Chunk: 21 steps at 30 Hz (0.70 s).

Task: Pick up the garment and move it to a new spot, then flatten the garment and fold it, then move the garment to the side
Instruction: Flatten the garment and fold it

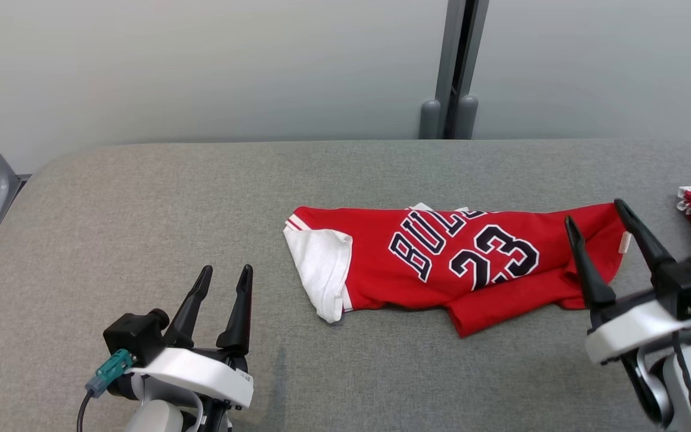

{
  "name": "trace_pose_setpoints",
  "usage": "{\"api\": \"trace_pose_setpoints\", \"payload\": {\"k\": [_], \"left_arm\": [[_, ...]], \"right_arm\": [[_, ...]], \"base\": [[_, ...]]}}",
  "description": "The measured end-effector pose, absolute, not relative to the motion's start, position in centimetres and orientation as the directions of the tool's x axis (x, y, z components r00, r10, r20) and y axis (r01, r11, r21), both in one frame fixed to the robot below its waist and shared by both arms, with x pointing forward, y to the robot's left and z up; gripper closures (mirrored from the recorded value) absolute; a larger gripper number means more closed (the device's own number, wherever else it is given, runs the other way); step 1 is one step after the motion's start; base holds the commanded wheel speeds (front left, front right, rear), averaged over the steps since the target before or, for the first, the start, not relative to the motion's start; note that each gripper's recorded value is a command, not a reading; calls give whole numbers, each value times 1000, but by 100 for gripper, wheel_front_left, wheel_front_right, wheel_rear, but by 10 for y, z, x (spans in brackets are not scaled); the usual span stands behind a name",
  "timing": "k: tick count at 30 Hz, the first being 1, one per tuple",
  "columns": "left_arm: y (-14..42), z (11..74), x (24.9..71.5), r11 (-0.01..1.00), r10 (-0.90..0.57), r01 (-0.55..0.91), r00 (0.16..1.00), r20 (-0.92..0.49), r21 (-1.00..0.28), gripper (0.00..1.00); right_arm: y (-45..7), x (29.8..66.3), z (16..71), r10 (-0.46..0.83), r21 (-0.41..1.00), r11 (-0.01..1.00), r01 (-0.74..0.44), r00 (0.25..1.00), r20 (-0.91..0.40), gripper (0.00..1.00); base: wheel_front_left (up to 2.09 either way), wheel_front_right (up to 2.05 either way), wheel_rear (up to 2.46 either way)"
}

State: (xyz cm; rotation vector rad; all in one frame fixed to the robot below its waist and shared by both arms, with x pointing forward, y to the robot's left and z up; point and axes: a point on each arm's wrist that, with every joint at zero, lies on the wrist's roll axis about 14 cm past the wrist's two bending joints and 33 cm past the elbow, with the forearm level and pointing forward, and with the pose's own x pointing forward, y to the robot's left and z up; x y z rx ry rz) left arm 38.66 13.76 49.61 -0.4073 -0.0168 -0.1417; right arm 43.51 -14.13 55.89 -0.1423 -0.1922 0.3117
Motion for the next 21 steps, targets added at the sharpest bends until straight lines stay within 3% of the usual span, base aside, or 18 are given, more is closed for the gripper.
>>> {"api": "trace_pose_setpoints", "payload": {"k": [8,13,21], "left_arm": [[130,497,382,905,-156,162,987,49,-392,0],[130,495,381,906,-155,160,987,44,-392,0],[136,489,379,907,-139,137,990,24,-399,0]], "right_arm": [[-145,400,524,250,-91,966,-241,962,108,0],[-146,400,517,235,-81,970,-228,968,90,0],[-104,394,447,330,-4,943,-333,936,-126,0]], "base": [[0,0,0],[0,0,0],[0,0,0]]}}
